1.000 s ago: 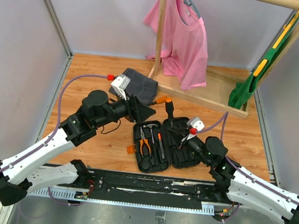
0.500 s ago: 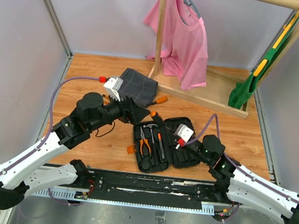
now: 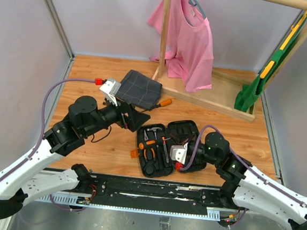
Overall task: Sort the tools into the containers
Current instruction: Pick up the screwdriver from the center of the board.
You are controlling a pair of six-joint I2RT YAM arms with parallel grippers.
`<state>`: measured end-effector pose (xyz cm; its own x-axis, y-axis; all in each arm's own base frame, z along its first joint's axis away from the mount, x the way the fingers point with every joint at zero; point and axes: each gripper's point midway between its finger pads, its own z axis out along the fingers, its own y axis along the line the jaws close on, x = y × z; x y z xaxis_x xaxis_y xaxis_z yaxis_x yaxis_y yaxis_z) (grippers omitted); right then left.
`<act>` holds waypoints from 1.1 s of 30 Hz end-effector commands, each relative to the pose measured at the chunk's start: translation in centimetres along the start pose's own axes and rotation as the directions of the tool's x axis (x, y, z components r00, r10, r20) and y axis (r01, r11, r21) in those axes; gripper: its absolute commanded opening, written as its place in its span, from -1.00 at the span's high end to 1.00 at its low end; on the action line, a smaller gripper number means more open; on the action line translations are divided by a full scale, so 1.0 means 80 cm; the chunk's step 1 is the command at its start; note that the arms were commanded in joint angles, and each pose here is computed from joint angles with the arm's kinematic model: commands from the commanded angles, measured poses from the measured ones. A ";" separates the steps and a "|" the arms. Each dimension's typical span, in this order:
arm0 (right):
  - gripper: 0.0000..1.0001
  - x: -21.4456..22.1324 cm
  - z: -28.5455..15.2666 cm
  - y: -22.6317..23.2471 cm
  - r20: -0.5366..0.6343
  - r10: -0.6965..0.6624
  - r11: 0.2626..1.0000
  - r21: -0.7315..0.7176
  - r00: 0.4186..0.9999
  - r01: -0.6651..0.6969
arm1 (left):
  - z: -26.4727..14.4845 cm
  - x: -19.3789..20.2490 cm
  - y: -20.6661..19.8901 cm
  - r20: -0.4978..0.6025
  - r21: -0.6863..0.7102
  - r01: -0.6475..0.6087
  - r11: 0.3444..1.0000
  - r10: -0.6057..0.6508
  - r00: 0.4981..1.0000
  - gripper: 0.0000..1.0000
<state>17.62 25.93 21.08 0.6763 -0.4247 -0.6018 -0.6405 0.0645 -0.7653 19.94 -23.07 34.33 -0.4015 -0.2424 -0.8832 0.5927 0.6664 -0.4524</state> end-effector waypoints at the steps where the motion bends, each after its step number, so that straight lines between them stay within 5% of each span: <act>1: 0.99 -0.014 -0.008 -0.010 -0.003 -0.294 0.952 -0.086 0.956 0.293 | -0.006 -0.002 -0.018 -0.038 0.065 -0.063 0.996 0.065 0.997 -0.99; 14: 0.99 -0.003 -0.023 -0.051 -0.146 -0.643 0.766 -0.156 0.752 0.624 | 0.017 0.063 -0.036 -0.268 0.186 -0.057 0.981 0.106 0.958 -0.99; 33: 0.99 -0.017 -0.035 -0.089 -0.216 -0.679 0.729 -0.080 0.702 0.680 | 0.037 0.198 -0.032 -0.504 0.160 -0.163 0.974 0.223 0.835 -0.82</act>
<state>20.45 23.10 24.32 0.8306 -0.5420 0.1280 -0.1102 -0.3852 -0.9162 14.18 -30.62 22.52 -0.5672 0.2634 -0.7803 0.7478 0.5618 -0.3539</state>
